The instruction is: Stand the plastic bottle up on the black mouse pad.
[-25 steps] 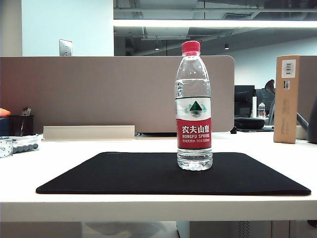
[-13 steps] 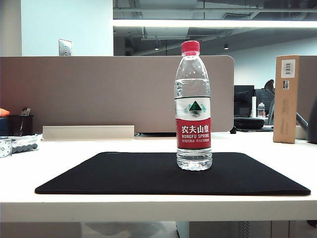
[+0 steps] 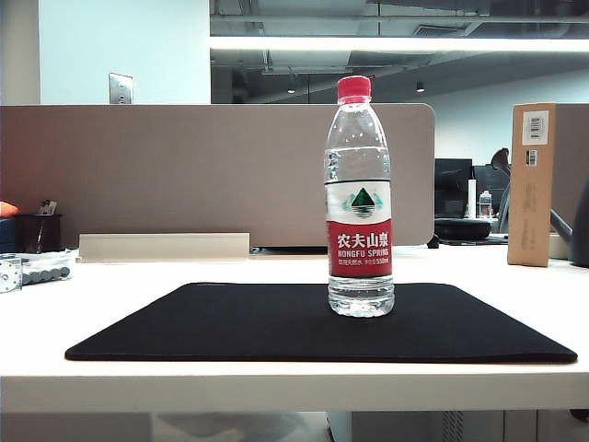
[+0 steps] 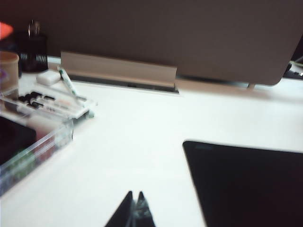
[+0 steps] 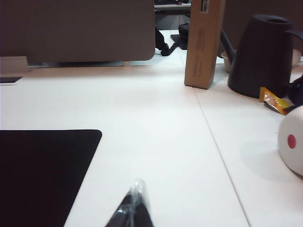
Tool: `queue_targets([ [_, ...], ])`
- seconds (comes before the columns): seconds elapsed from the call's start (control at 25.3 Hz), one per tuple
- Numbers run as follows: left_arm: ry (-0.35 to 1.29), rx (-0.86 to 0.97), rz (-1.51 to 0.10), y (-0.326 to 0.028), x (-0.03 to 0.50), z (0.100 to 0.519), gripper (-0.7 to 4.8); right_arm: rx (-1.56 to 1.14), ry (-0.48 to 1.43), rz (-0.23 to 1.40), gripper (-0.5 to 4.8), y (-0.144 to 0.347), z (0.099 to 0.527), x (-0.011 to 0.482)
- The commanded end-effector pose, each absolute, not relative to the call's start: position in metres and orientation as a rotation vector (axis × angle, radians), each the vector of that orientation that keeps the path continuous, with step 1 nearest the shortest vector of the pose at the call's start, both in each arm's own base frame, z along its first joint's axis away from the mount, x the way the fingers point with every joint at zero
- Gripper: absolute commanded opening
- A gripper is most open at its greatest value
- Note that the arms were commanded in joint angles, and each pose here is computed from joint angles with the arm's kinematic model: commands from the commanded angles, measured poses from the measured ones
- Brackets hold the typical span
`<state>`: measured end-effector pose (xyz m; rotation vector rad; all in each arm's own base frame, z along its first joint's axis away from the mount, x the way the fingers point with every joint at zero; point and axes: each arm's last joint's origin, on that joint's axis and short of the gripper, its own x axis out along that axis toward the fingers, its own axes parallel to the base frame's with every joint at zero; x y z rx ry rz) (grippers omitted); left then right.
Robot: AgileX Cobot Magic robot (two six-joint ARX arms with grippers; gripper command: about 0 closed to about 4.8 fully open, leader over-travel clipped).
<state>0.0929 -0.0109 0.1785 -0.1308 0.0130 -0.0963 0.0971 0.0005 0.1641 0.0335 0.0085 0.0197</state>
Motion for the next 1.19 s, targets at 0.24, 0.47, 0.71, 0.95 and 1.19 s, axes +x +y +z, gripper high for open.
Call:
queue_targets([
  [0.24, 0.050, -0.006, -0.082, -0.011, 0.097, 0.161, -0.05, 0.037, 0.019, 0.018, -0.01, 0.000, 0.162, 0.097],
  [0.47, -0.027, 0.077, -0.082, -0.011, 0.097, 0.168, -0.05, 0.037, 0.019, 0.018, -0.01, 0.000, 0.162, 0.097],
  [0.71, -0.049, 0.067, -0.081, -0.011, 0.097, 0.170, -0.05, 0.037, 0.019, 0.018, -0.01, 0.000, 0.162, 0.097],
  [0.95, -0.046, 0.033, -0.082, -0.011, 0.097, 0.170, -0.05, 0.037, 0.019, 0.018, -0.01, 0.000, 0.162, 0.097],
  [1.19, -0.047, 0.029, -0.085, -0.011, 0.097, 0.170, -0.05, 0.037, 0.019, 0.018, -0.01, 0.000, 0.162, 0.097],
])
